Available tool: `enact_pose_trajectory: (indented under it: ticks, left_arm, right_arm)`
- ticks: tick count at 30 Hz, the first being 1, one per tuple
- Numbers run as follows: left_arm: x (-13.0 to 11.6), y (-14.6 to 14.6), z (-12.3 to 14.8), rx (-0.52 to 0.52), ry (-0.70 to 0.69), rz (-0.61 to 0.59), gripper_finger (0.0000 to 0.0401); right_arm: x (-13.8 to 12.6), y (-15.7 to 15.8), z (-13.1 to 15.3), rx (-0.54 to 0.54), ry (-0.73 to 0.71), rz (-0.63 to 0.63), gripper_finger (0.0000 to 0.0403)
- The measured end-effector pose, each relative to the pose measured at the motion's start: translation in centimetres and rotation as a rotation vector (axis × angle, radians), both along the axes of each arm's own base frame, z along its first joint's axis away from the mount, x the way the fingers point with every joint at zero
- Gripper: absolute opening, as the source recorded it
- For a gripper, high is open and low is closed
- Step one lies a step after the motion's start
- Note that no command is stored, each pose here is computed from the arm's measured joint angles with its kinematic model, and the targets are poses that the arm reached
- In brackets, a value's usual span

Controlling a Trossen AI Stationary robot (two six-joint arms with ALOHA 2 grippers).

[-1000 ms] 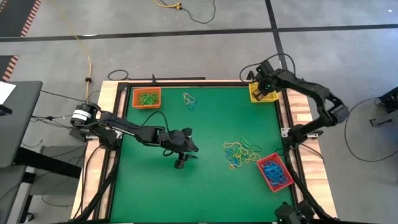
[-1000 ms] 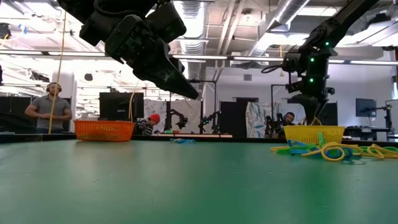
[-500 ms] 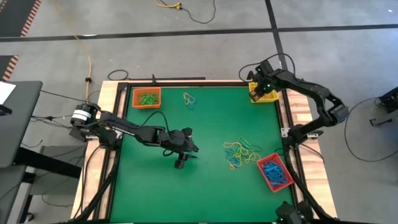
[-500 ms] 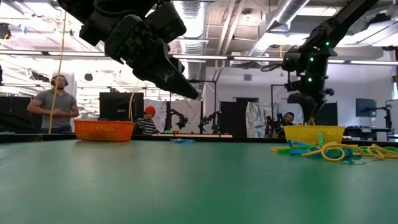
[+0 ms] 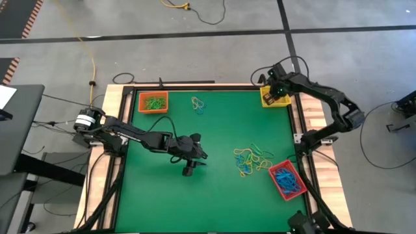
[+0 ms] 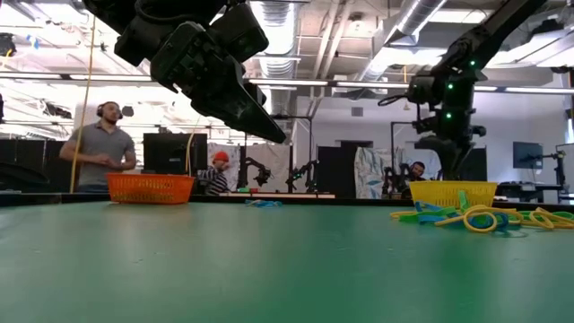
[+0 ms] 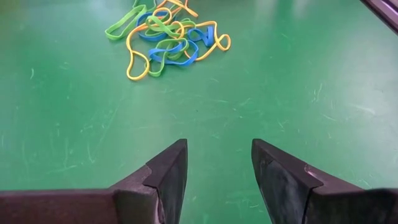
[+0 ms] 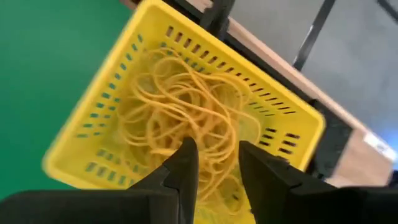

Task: Sort rubber bands into baskets
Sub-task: Put the yellow rubber band into the yellow bin

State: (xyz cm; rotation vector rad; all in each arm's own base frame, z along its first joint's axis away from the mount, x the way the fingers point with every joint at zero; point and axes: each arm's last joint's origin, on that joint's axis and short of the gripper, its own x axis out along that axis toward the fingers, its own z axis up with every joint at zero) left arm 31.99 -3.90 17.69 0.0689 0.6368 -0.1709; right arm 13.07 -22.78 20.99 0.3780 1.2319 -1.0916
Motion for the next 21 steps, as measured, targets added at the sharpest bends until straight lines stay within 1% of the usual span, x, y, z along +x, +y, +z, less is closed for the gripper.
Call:
enact_pose_trajectory:
  ticks: [1,4,5,8,9,13,16,18,21]
  left_arm:
    - [0.0,0.0,0.0,0.0,0.0,0.0,0.0168]
    - [0.0,0.0,0.0,0.0,0.0,0.0,0.0168]
    - [0.0,0.0,0.0,0.001,-0.001,0.001,0.0168]
    - [0.0,0.0,0.0,0.002,-0.003,0.003,0.0168]
    - [0.0,0.0,0.0,0.002,-0.003,0.003,0.0168]
    - [0.0,0.0,0.0,0.002,-0.002,0.003,0.0168]
    - [0.0,0.1,0.0,0.013,-0.003,0.018,0.0168]
    - [0.0,0.2,0.0,0.029,-0.005,0.047,0.0168]
    - [0.0,0.3,0.0,0.058,-0.002,0.095,0.0168]
  right_arm:
    - [0.2,0.1,0.0,0.003,-0.015,-0.005,0.0148]
    - [0.5,0.3,0.0,0.065,-0.13,0.036,0.0148]
    - [0.5,0.3,0.1,0.065,-0.141,0.04,0.0148]
    - [0.6,0.5,0.2,0.025,-0.073,0.015,0.0148]
    - [0.7,0.6,0.2,0.026,-0.069,0.021,0.0148]
    - [1.2,0.9,0.4,0.048,-0.14,0.062,0.0148]
    - [2.5,1.4,0.6,0.074,-0.247,0.147,0.0148]
    - [3.5,1.9,0.8,0.094,-0.32,0.218,0.0148]
    - [5.6,3.0,1.1,0.093,-0.397,0.332,0.0148]
